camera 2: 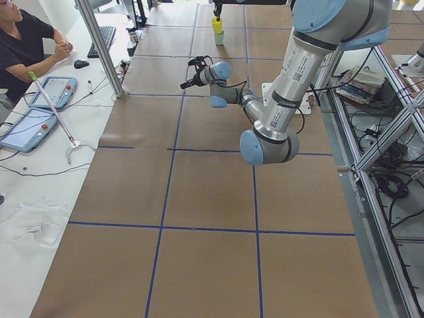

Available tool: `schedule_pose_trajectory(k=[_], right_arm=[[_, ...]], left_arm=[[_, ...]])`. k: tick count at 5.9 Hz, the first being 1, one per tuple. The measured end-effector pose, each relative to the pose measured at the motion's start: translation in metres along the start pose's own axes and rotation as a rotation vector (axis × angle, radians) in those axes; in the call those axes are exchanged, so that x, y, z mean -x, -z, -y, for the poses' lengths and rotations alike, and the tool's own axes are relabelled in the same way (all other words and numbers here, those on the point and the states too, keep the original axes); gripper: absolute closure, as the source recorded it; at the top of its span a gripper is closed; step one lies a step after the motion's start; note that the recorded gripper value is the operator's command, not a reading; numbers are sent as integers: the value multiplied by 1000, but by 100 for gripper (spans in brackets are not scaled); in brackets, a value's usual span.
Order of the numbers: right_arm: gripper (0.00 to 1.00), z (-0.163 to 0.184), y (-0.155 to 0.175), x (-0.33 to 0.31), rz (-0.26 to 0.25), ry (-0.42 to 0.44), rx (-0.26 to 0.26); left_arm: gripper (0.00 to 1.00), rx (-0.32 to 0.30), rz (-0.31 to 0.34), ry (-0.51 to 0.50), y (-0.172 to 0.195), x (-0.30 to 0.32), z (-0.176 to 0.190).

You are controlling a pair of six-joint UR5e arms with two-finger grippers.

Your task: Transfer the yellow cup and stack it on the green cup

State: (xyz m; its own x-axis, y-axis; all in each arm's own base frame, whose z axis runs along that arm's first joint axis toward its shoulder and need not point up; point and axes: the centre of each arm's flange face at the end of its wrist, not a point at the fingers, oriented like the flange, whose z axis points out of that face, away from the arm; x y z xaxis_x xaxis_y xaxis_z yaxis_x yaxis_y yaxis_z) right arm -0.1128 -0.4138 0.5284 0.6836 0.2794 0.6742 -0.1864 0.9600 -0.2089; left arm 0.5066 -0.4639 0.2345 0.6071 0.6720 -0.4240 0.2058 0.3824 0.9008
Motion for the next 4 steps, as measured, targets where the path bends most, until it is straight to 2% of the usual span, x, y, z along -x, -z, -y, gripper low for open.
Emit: schedule_pose_trajectory(k=[1,2,3,4], right_arm=[[76,-1,-2,1,2,2,7],[17,-2,-4,2,0,6,12],[0,-3,-6,3,-2,6,16],[0,-3,-7,4,-5,4,16]], left_arm=[[1,-1,-2,0,1,0,1],[1,-2,-1,0,1,1,2],[1,0,-3,1,1,3,2],[1,13,4,0,0,9,3]])
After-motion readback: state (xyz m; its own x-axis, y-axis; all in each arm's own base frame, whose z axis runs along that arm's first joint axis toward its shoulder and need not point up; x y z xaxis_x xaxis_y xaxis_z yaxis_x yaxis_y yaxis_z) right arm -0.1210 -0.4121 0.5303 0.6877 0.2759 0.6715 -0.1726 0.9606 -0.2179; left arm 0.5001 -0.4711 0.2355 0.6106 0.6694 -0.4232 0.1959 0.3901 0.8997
